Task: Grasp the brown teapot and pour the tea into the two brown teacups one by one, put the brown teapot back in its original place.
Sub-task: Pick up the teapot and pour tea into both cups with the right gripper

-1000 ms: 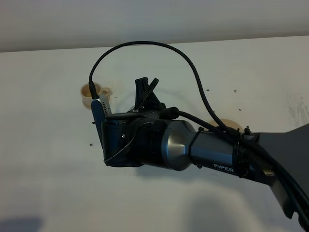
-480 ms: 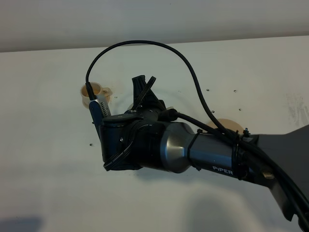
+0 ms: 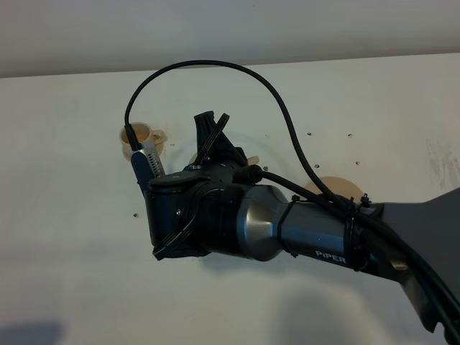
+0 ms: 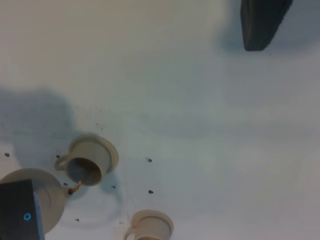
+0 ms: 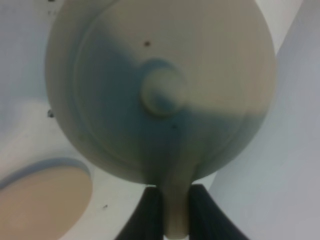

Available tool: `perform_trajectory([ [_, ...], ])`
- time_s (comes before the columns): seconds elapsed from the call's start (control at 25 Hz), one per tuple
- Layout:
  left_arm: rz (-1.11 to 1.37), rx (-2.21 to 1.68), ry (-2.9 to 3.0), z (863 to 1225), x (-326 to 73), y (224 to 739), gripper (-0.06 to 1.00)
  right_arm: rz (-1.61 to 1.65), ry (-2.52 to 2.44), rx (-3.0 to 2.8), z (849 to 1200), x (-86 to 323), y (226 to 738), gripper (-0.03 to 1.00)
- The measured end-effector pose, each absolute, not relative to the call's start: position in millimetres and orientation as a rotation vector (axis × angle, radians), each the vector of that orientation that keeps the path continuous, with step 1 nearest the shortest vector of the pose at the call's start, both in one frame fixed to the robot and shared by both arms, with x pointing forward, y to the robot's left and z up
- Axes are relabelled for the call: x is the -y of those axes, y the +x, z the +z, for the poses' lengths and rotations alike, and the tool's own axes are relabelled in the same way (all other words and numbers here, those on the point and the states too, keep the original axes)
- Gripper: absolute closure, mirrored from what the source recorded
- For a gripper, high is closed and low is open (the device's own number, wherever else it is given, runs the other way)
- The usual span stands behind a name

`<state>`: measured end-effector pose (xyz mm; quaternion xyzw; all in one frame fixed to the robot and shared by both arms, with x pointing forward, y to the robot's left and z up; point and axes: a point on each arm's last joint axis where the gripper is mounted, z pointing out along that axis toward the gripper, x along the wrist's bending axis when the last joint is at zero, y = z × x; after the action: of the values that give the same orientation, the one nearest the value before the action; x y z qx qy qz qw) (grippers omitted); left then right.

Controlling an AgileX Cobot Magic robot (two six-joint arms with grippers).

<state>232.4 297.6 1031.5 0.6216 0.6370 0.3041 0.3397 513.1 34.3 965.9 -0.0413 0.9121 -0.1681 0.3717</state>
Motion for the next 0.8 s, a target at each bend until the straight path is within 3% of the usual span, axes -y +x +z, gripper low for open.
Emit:
perform_trajectory([
  [0.8,0.792,-1.658,1.618,1031.5,-297.6,232.4,0.40,-0.463,-0.143,-2.295,969.0,-37.4,508.7,0.86],
])
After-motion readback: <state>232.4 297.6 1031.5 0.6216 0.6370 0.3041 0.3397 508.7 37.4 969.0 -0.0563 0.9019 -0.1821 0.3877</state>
